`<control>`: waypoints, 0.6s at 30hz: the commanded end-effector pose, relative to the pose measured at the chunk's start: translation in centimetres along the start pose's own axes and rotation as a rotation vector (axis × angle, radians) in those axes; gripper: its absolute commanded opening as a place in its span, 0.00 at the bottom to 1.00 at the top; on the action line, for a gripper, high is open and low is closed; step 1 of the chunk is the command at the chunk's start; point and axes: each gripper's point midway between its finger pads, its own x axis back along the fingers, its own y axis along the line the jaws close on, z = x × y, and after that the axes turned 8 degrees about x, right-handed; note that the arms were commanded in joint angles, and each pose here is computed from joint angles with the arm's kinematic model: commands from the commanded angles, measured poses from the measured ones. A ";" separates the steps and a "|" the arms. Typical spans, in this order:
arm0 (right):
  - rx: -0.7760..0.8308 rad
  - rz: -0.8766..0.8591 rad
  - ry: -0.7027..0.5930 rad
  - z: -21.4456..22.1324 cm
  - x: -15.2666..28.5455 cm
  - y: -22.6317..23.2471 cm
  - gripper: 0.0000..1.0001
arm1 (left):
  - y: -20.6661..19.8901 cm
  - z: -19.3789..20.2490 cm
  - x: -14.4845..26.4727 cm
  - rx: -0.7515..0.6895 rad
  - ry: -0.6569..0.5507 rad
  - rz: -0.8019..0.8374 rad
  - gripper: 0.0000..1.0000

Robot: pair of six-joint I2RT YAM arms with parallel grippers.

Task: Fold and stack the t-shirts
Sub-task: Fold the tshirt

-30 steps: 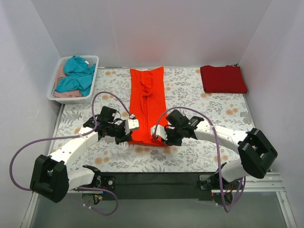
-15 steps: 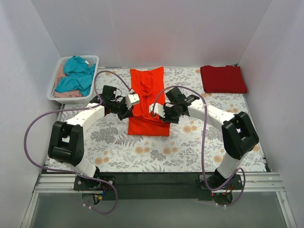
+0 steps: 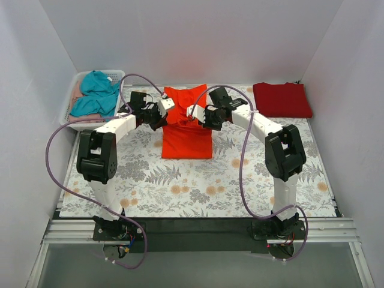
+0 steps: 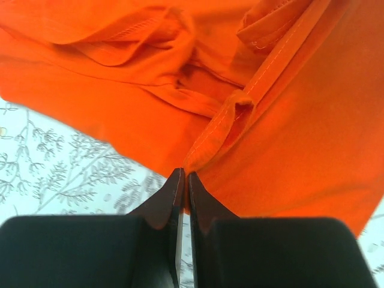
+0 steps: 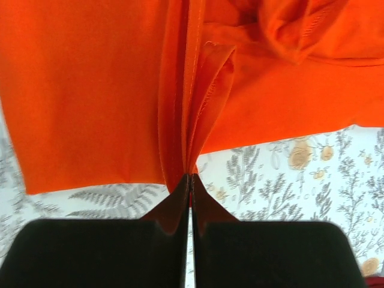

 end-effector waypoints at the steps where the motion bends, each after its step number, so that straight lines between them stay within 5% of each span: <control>1: 0.032 0.041 -0.002 0.3 -0.2 -2.9 0.01 | 3.4 -2.4 -0.1 -0.035 -0.054 -0.070 0.00; 11: 0.002 0.134 0.030 1.9 -1.9 -7.7 0.01 | 7.2 -1.7 -2.0 -0.022 -0.047 -0.159 0.00; 15: -0.028 0.185 0.045 2.1 -1.2 -9.1 0.39 | 7.7 -2.0 -1.4 0.026 -0.052 -0.200 0.35; 18: -0.065 0.241 0.022 1.4 1.2 -10.4 0.51 | 7.1 -2.8 0.5 0.066 -0.081 -0.209 0.58</control>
